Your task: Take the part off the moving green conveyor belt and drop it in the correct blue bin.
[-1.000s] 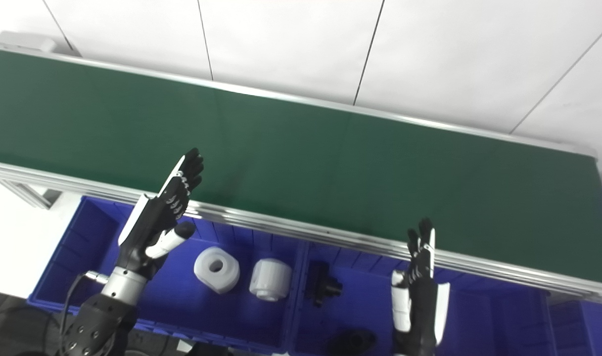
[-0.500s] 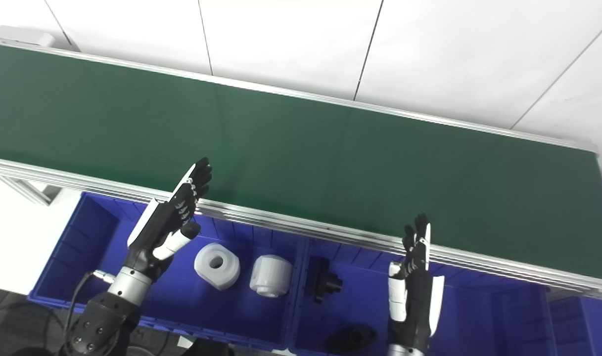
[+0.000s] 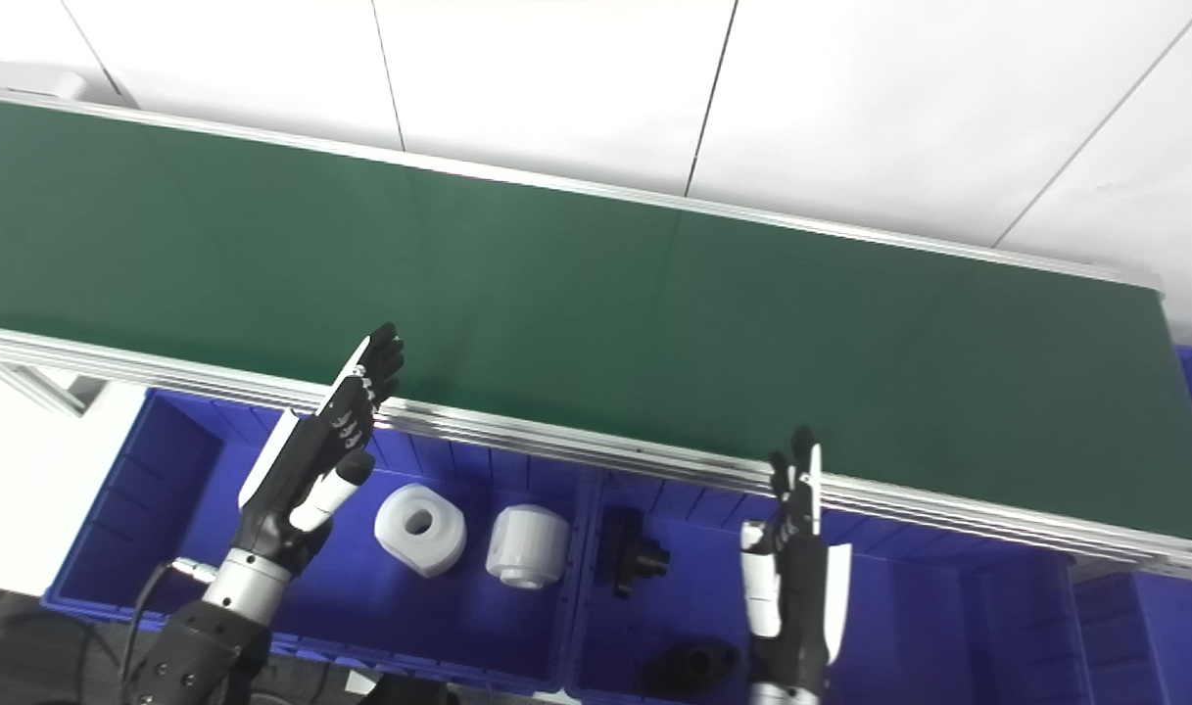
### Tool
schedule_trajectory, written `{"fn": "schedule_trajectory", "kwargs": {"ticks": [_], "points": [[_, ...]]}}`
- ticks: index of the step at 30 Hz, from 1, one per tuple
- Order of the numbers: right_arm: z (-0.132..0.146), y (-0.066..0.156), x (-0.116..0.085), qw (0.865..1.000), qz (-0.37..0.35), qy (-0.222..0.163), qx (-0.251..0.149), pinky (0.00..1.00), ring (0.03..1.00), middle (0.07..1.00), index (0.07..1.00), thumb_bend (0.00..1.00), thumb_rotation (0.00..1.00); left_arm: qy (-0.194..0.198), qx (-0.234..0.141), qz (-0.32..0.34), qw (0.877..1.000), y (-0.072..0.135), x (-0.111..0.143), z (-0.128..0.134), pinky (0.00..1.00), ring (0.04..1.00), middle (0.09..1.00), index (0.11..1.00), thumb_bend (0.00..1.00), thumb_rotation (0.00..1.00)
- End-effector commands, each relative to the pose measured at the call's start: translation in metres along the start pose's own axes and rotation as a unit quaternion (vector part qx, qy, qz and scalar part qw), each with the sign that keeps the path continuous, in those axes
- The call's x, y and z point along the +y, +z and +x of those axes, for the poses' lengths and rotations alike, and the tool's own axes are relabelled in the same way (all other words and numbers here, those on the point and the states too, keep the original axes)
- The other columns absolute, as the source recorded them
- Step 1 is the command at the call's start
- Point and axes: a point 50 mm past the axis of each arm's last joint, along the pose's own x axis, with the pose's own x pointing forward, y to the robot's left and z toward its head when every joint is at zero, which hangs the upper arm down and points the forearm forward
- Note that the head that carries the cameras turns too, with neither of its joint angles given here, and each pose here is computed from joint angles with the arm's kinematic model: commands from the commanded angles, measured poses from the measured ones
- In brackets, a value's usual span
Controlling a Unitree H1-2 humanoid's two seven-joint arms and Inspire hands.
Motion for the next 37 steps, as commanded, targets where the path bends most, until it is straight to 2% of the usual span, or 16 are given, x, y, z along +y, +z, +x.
{"fn": "schedule_trajectory", "kwargs": {"ticks": [1,6,11,18,28,32,37], "points": [[0.004,0.006,0.014,1.000,0.007,0.001,-0.019,0.96,0.977,1.000,1.000,0.81,0.92,-0.002,-0.022,-0.004,1.000,0.005,0.012,0.003,1.00,1.000,1.000,1.000,0.90,0.86],[0.008,0.003,0.029,1.000,0.015,0.003,-0.021,0.96,0.978,1.000,1.000,0.76,0.90,-0.011,-0.006,-0.013,1.000,-0.004,0.027,0.001,1.00,1.000,1.000,1.000,0.93,0.86],[0.009,0.002,0.033,1.000,0.017,0.001,-0.024,0.97,0.973,1.000,1.000,0.73,0.89,-0.015,-0.005,-0.019,1.000,-0.008,0.032,-0.001,1.00,1.000,1.000,1.000,0.95,0.84],[0.010,0.002,0.033,0.999,0.022,0.001,-0.024,0.96,0.976,1.000,1.000,0.74,0.89,-0.018,-0.006,-0.018,1.000,-0.011,0.033,-0.002,1.00,1.000,1.000,1.000,0.96,0.84],[0.007,0.002,0.021,0.999,0.027,0.009,-0.023,0.98,0.983,1.000,1.000,0.73,0.89,-0.011,-0.010,-0.024,1.000,-0.006,0.023,-0.003,1.00,1.000,1.000,1.000,0.95,0.81],[0.003,0.002,0.011,0.999,0.025,0.013,-0.026,0.97,0.978,1.000,1.000,0.76,0.90,0.009,-0.014,-0.033,0.999,-0.001,0.011,-0.005,1.00,1.000,1.000,1.000,0.95,0.80],[-0.005,0.003,-0.008,1.000,0.017,0.013,-0.017,0.97,0.967,1.000,1.000,0.80,0.92,0.055,-0.025,-0.024,0.998,0.007,-0.010,-0.010,1.00,1.000,1.000,1.000,0.93,0.84]]}}
